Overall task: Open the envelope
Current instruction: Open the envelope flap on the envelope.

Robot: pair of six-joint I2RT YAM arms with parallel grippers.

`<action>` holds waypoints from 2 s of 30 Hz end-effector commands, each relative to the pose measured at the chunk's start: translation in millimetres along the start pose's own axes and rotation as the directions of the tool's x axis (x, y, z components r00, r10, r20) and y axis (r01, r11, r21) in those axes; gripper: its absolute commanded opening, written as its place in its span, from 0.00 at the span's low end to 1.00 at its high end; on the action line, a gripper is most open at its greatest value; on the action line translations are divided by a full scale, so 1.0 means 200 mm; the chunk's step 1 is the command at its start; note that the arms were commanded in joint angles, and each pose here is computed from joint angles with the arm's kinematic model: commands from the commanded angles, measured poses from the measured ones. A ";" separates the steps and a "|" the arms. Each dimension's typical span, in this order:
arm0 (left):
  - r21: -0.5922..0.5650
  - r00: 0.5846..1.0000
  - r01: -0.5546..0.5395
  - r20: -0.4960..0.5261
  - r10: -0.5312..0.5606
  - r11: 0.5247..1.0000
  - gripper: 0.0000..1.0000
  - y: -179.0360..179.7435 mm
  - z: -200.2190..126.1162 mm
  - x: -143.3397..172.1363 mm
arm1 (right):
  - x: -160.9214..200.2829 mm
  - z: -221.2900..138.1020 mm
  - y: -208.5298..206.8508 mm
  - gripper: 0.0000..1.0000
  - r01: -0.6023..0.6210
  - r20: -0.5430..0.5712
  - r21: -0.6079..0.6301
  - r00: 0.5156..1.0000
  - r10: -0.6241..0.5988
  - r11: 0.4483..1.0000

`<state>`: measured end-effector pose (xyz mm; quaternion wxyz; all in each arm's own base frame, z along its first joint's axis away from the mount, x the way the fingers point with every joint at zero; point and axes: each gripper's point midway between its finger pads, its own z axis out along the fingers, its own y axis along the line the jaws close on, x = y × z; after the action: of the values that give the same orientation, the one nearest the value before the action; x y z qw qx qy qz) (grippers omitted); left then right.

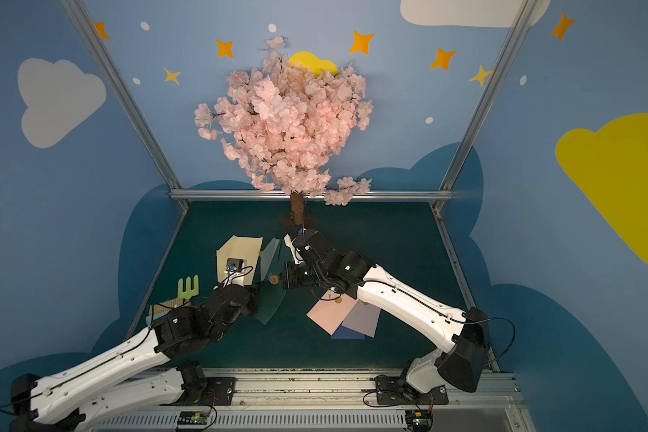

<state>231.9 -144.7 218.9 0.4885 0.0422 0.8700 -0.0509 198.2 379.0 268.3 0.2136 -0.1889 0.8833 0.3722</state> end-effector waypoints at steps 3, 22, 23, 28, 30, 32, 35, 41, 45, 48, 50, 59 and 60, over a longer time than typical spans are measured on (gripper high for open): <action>-0.094 1.000 0.006 0.005 -0.006 0.996 0.54 0.12 0.01 0.03 | 0.10 -0.06 0.02 0.00 0.004 -0.059 -0.021 0.998 -0.006 1.000; 0.138 0.999 -0.042 0.022 0.040 0.990 0.56 -0.12 0.03 0.01 | 0.07 -0.06 0.03 0.00 0.008 -0.042 -0.029 0.999 -0.009 1.000; 0.148 0.999 -0.042 0.023 0.039 0.988 0.56 -0.12 0.03 0.01 | 0.08 -0.06 0.03 0.00 0.010 -0.041 -0.034 0.999 -0.011 0.999; 0.097 0.999 -0.049 -0.001 0.049 0.994 0.56 -0.09 0.05 0.02 | 0.06 -0.08 0.13 0.00 0.025 -0.017 -0.144 0.999 -0.028 0.989; 0.069 0.999 -0.046 -0.005 0.046 0.997 0.56 -0.06 0.05 0.02 | 0.06 -0.10 0.17 0.00 0.029 -0.016 -0.190 0.999 -0.033 0.981; 0.039 1.000 -0.025 0.001 0.025 0.999 0.56 -0.02 0.04 0.02 | 0.07 -0.11 0.20 0.00 0.035 -0.025 -0.230 0.999 -0.042 0.973; 0.006 1.000 -0.006 0.012 0.006 1.000 0.57 0.05 0.01 0.03 | 0.09 -0.16 0.24 0.00 0.050 -0.035 -0.285 0.997 -0.062 0.957; -0.010 1.000 0.017 0.020 -0.016 1.000 0.57 0.11 -0.02 0.04 | 0.14 -0.24 0.37 0.00 0.055 -0.043 -0.457 0.996 -0.083 0.888; 0.004 0.999 0.034 0.042 -0.034 0.999 0.57 0.12 -0.04 0.03 | 0.15 -0.27 0.42 0.00 0.052 -0.040 -0.531 0.995 -0.086 0.846; 0.004 0.998 0.048 0.047 -0.048 0.999 0.57 0.14 -0.05 0.03 | 0.13 -0.30 0.44 0.00 0.070 -0.005 -0.542 0.996 -0.086 0.837; 0.009 0.997 0.059 0.051 -0.060 0.998 0.57 0.15 -0.06 0.03 | 0.11 -0.31 0.42 0.00 0.082 0.021 -0.523 0.996 -0.083 0.848; 0.103 0.988 0.104 0.100 -0.115 0.989 0.59 0.12 -0.08 0.04 | 0.00 -0.34 0.44 0.00 0.094 0.109 -0.561 0.993 -0.039 0.823; 0.136 0.986 0.103 0.113 -0.119 0.985 0.59 0.10 -0.09 0.03 | 0.00 -0.33 0.45 0.00 0.089 0.102 -0.574 0.994 -0.037 0.814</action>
<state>215.7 -113.0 212.1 0.5183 0.0150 0.8493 -0.0994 136.0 383.8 344.4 0.1825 -0.2560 0.7401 0.5945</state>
